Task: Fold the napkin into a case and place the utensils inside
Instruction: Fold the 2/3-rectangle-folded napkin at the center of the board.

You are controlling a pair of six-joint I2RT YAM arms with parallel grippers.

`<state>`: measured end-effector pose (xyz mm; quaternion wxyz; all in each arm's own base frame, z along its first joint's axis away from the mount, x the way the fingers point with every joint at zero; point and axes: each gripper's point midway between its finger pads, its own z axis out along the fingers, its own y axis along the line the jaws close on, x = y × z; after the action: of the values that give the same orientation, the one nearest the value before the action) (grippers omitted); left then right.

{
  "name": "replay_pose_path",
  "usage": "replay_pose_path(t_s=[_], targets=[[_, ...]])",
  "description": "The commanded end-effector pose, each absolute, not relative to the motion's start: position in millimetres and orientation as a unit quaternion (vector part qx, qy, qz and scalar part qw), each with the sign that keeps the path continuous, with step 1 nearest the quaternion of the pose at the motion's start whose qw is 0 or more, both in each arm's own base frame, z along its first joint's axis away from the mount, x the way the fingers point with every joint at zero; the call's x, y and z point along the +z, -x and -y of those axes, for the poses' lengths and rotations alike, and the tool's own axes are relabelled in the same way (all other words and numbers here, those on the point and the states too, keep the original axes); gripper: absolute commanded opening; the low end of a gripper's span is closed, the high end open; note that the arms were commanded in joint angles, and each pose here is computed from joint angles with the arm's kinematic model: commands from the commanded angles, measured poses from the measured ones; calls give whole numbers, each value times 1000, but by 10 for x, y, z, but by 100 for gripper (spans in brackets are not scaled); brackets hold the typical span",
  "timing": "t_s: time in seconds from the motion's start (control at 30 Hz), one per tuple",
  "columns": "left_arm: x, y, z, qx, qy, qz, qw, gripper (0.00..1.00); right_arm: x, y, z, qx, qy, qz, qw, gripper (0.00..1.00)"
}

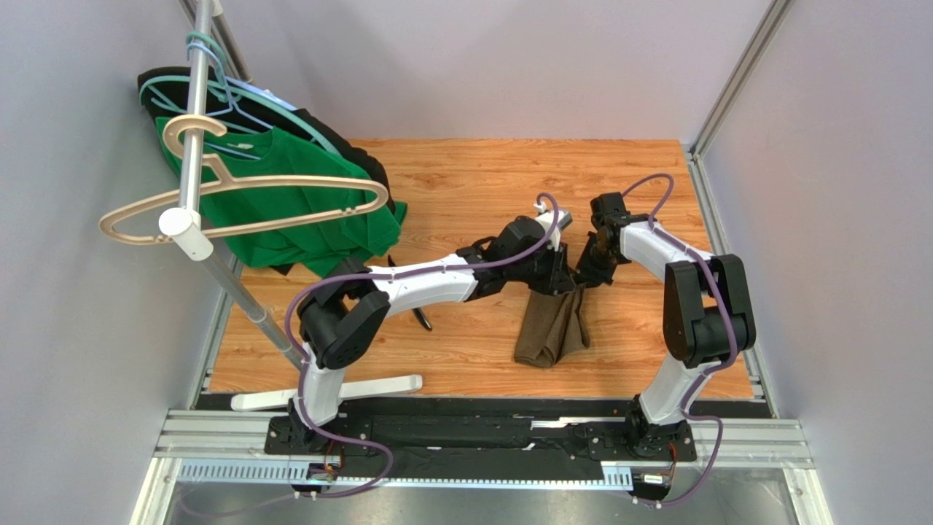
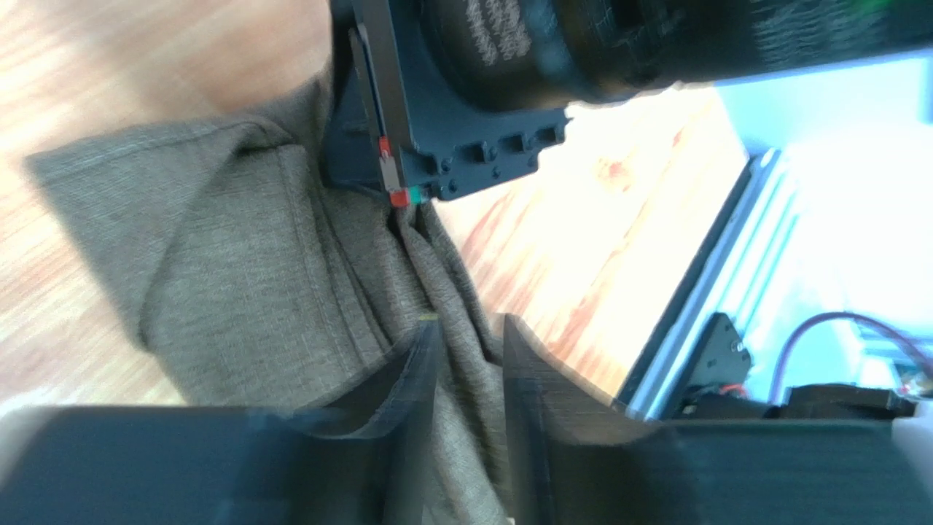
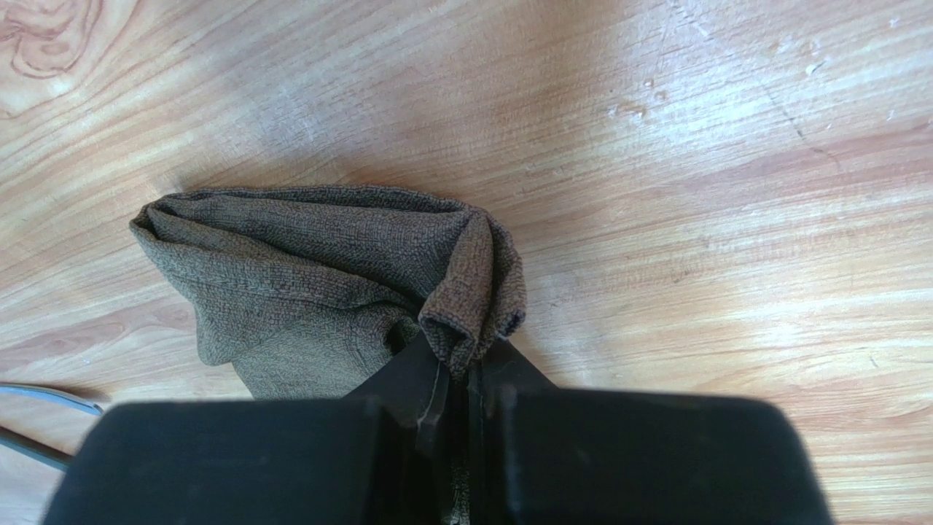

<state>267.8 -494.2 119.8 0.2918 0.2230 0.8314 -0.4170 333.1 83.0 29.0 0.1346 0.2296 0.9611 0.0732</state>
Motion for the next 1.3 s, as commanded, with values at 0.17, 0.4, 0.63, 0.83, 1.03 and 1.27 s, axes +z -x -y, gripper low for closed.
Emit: replay_pose_path(t_s=[0.17,0.4,0.63,0.83,1.03,1.27], targets=[[1333,-3303,4792,-419,-207,-829,306,0,467,-3515,-805,77,-210,-958,181,0],[717,-3360,4939,-405,-206,-852,259,0,507,-3541,-845,88,-205,-957,184,1],[530,-3352,4890,-394,-191,-862,256,0,675,-3413,-862,97,-189,-960,180,37],[465,-3349,4841,-389,-176,-867,255,0,724,-3206,-921,117,-178,-963,165,49],[500,-3364,4847,-391,-175,-866,259,0,710,-3154,-991,137,-172,-963,155,24],[461,-3347,4858,-392,-176,-867,254,0,723,-3145,-1167,157,-165,-963,143,0]])
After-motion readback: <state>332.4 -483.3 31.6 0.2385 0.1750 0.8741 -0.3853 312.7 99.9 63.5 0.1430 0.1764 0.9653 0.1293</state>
